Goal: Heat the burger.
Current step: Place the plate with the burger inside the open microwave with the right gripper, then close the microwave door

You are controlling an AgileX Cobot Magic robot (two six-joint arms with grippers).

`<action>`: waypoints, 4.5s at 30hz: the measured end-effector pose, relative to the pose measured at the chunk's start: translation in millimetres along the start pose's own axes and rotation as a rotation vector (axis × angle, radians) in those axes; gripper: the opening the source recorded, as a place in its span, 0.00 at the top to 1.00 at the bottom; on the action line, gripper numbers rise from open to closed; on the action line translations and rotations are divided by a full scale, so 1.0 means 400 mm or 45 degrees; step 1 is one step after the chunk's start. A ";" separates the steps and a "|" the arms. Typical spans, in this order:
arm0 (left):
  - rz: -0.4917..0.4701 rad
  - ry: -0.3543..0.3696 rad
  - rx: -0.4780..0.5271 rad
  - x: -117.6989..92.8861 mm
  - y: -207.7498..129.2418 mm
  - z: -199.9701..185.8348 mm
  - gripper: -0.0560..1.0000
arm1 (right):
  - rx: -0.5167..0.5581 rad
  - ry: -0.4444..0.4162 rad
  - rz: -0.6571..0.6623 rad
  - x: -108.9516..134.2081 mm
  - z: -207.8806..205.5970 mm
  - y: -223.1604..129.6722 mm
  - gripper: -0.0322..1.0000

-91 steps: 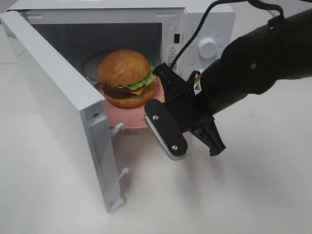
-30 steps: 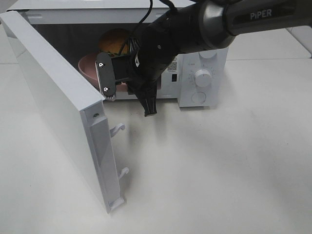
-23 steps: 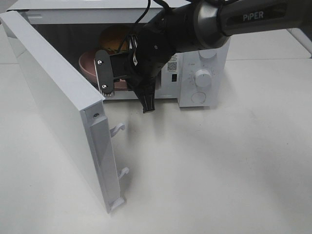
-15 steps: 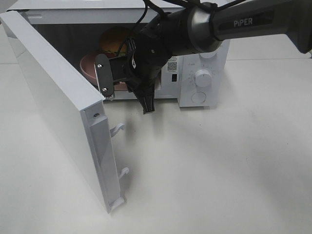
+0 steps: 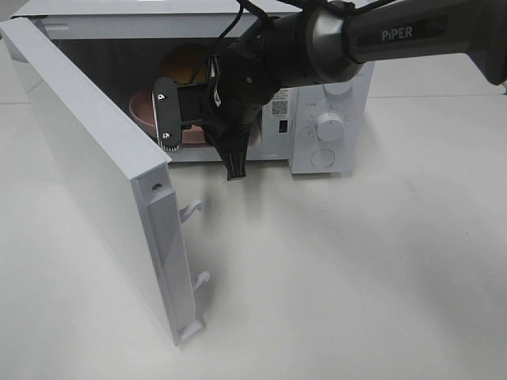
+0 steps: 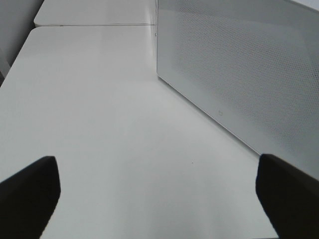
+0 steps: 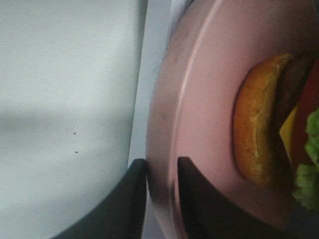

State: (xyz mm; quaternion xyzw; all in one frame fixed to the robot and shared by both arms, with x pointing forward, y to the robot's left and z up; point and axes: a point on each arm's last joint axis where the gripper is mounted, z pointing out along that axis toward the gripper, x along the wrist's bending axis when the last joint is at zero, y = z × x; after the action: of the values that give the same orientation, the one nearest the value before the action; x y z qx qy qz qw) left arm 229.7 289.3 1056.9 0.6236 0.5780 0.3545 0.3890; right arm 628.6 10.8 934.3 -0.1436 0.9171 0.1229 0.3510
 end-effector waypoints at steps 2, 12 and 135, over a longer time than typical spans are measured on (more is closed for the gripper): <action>0.000 0.000 0.000 0.000 0.000 0.000 0.01 | -0.001 -0.002 0.002 -0.001 0.000 0.000 0.68; 0.000 0.000 0.000 0.000 0.000 0.000 0.01 | -0.006 -0.022 -0.004 -0.004 0.000 0.001 0.56; 0.000 0.000 0.000 0.000 0.000 0.000 0.01 | 0.125 -0.727 2.135 0.578 -1.038 -0.386 0.24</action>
State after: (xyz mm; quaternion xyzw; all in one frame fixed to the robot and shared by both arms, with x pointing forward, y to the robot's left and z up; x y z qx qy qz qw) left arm 229.7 289.3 1056.9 0.6236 0.5780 0.3545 0.3890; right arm 265.2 -309.1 1058.4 0.6271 0.6022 0.3312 0.3666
